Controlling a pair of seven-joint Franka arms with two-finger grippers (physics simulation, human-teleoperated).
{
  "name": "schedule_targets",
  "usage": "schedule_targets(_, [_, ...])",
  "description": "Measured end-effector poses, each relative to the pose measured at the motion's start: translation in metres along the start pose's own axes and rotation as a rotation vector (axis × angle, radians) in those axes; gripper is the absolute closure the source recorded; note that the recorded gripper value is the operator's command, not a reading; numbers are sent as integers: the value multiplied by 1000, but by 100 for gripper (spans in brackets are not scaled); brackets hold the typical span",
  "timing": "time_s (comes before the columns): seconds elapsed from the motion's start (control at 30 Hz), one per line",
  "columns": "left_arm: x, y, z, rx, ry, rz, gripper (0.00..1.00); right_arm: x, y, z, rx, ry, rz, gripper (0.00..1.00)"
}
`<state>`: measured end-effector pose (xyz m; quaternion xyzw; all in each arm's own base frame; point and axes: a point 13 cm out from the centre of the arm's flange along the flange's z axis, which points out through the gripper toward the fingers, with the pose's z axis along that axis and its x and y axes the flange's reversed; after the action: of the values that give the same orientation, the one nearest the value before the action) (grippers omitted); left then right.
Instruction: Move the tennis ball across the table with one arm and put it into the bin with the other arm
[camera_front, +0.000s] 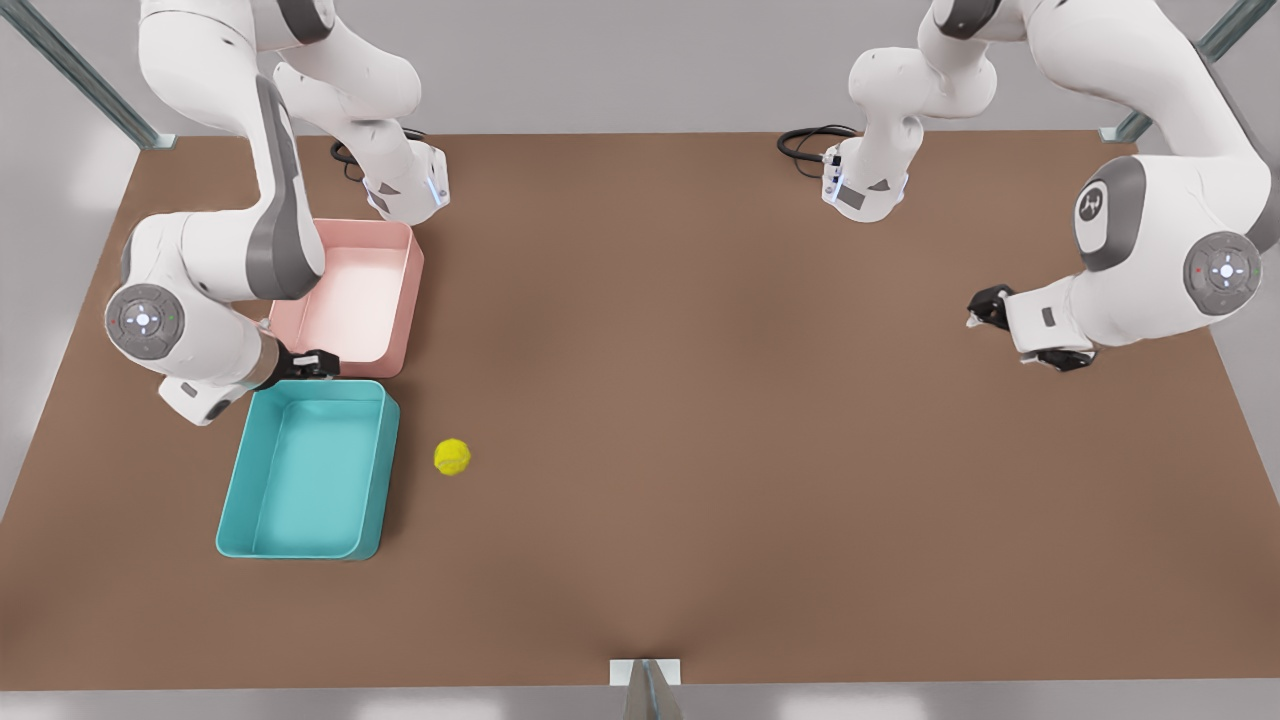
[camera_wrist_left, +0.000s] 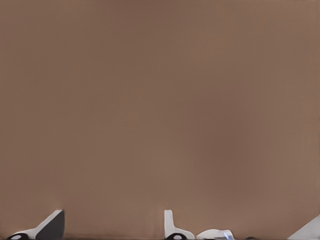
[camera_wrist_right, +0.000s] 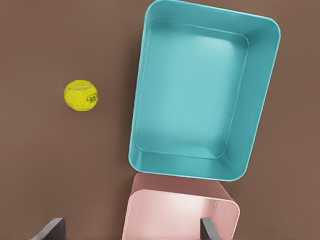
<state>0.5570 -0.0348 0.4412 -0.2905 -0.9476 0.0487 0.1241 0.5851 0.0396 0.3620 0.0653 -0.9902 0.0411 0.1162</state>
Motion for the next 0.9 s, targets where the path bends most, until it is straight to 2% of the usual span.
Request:
schedule_targets(0.2, [10,-4,-1,12,27,-208,0,-36,-9,72,39,70,-87,0])
schedule_targets(0.57, [19,5,2,26,45,-469,0,-38,50,147,53,106,-350,0])
schedule_targets(0.9, [18,5,4,25,45,-588,0,-73,77,163,118,-36,-693,0])
